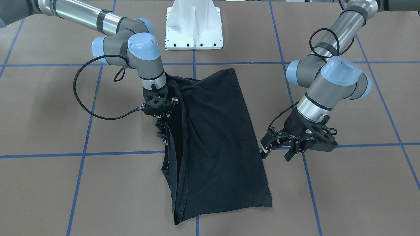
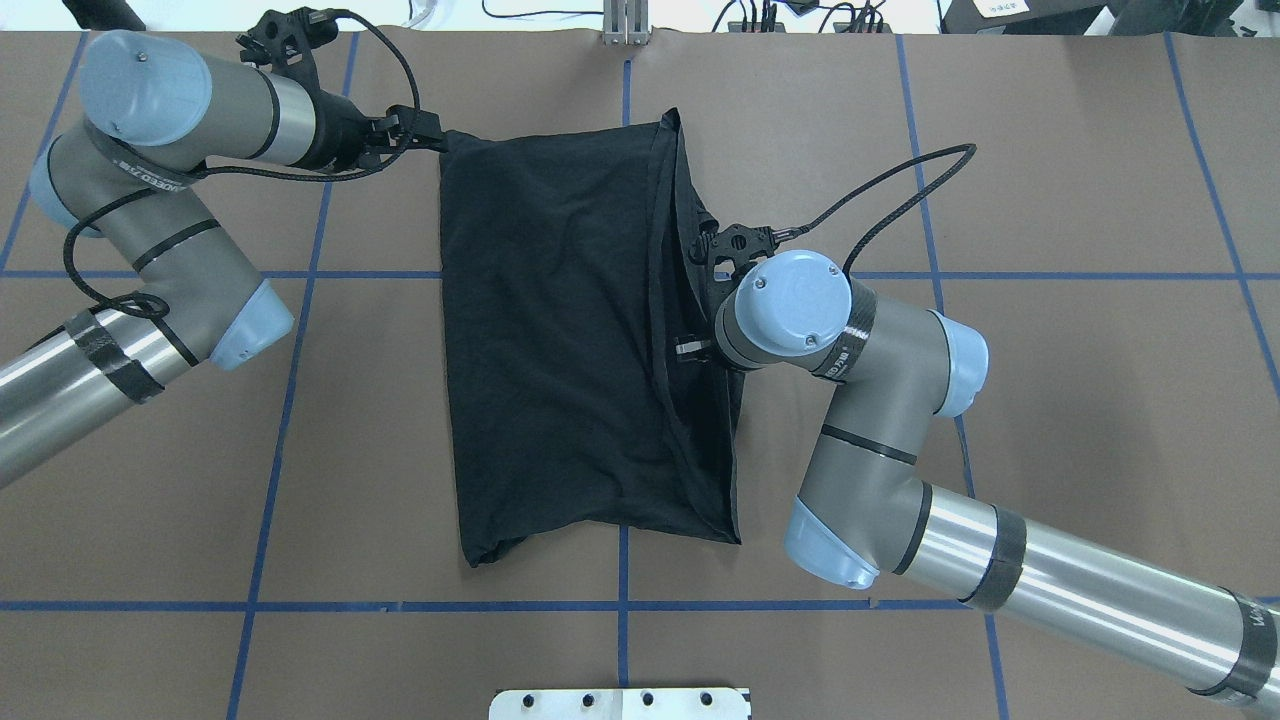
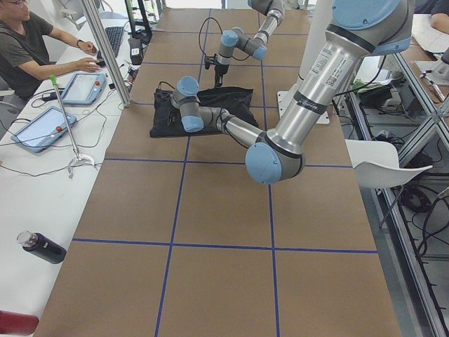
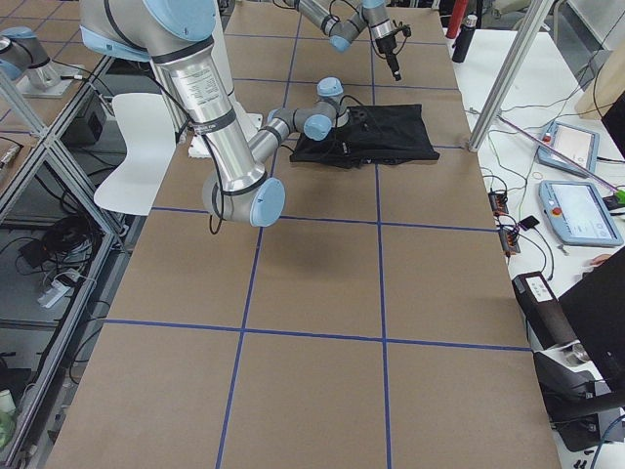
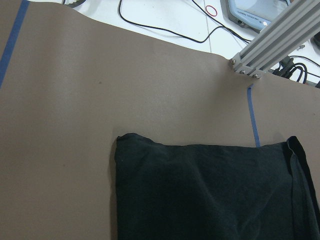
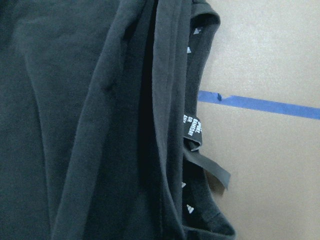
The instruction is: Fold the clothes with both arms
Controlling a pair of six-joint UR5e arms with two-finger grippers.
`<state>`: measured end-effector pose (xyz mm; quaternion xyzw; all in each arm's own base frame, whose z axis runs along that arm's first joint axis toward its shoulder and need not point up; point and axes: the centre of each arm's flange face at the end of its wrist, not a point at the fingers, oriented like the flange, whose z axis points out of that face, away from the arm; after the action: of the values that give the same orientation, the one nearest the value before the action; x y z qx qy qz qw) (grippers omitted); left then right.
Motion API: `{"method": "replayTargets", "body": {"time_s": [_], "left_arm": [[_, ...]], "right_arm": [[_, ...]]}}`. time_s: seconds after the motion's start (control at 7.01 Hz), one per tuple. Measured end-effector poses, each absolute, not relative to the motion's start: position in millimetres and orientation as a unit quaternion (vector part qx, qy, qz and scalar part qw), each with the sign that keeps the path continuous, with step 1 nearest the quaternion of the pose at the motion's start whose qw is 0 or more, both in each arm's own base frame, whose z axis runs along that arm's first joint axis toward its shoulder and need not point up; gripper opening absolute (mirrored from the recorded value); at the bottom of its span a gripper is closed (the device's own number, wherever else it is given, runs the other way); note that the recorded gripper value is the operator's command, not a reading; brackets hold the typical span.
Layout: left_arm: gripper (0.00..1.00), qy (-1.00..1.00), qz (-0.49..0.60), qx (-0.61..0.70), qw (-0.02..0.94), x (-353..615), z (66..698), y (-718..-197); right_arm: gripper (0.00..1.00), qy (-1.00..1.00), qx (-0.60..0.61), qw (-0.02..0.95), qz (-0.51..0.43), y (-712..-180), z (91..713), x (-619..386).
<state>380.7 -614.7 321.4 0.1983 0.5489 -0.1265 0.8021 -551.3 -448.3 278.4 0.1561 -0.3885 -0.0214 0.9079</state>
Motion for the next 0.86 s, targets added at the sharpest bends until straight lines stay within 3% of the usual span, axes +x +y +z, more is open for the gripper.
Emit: {"method": "replayTargets", "body": {"time_s": [0.71, 0.86], "left_arm": [[1.00, 0.549, -0.127, 0.198, 0.802, 380.8, 320.6, -614.8], [1.00, 0.549, -0.127, 0.198, 0.802, 381.0, 320.7, -614.7]], "right_arm": [[0.02, -0.382, 0.156, 0.911, -0.014, -450.2, 298.2, -533.1], [0.14, -0.376, 0.153, 0.914, -0.011, -452.3, 309.3, -528.0]]}}
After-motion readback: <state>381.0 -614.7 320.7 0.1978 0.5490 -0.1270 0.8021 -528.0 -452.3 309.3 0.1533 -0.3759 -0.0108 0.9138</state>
